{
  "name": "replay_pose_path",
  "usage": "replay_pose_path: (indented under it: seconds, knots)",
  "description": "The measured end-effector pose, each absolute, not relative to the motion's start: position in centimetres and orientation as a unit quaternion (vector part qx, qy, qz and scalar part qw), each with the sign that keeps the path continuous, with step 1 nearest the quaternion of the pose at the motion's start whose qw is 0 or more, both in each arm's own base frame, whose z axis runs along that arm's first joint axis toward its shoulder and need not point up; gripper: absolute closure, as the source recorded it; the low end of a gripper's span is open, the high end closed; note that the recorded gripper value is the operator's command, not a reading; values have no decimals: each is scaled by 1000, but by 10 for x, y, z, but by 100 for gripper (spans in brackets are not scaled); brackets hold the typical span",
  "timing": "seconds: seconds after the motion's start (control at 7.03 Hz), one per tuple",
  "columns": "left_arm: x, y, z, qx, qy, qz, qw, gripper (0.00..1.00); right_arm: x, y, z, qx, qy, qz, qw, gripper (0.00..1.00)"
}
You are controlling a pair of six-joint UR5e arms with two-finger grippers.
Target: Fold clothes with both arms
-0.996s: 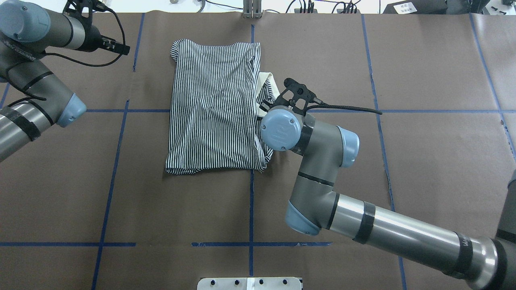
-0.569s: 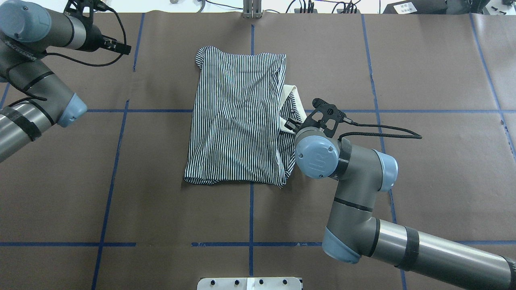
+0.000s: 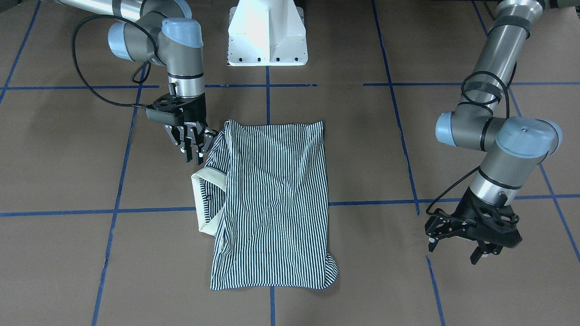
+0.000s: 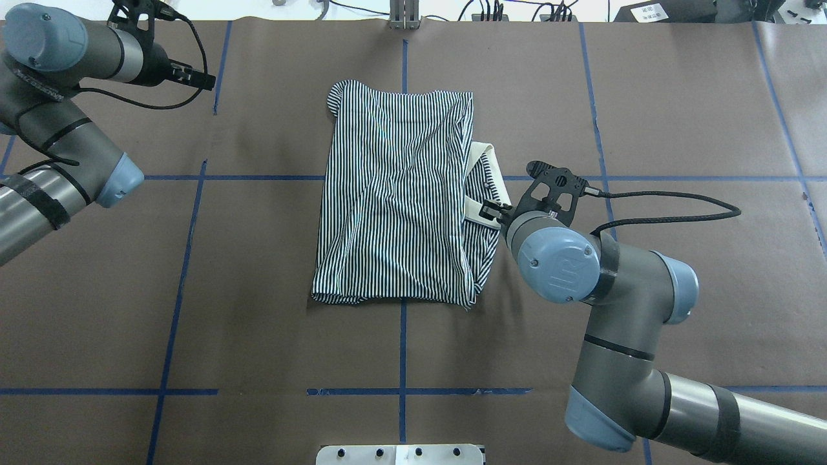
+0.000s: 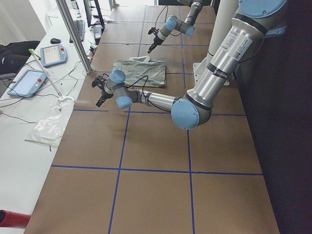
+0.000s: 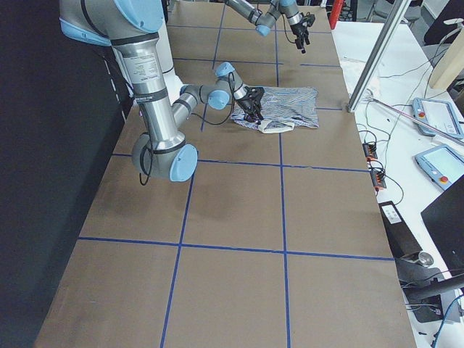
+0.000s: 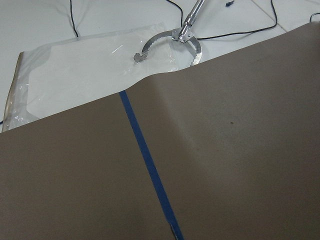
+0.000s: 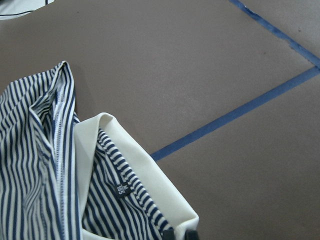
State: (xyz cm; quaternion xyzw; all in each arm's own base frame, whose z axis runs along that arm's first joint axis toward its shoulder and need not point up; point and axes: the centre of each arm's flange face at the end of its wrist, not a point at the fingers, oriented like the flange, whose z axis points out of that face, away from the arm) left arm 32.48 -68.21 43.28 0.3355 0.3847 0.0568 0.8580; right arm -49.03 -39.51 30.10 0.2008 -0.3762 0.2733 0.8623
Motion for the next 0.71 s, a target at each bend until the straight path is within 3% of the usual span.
replay_pose_path:
  seconds: [0.28, 0.43, 0.57, 0.71]
  knots:
    - [339, -673, 425, 333, 394, 61, 854, 0, -499, -356, 293, 209, -384, 218, 873, 0]
    - [343, -671, 424, 332, 396, 61, 854, 0, -516, -328, 290, 219, -388, 196, 873, 6]
    - [346, -670, 424, 331, 398, 62, 854, 0, -533, -300, 287, 223, -392, 177, 875, 51]
    - [347, -669, 423, 330, 398, 62, 853, 0, -545, -279, 285, 222, -397, 161, 876, 66]
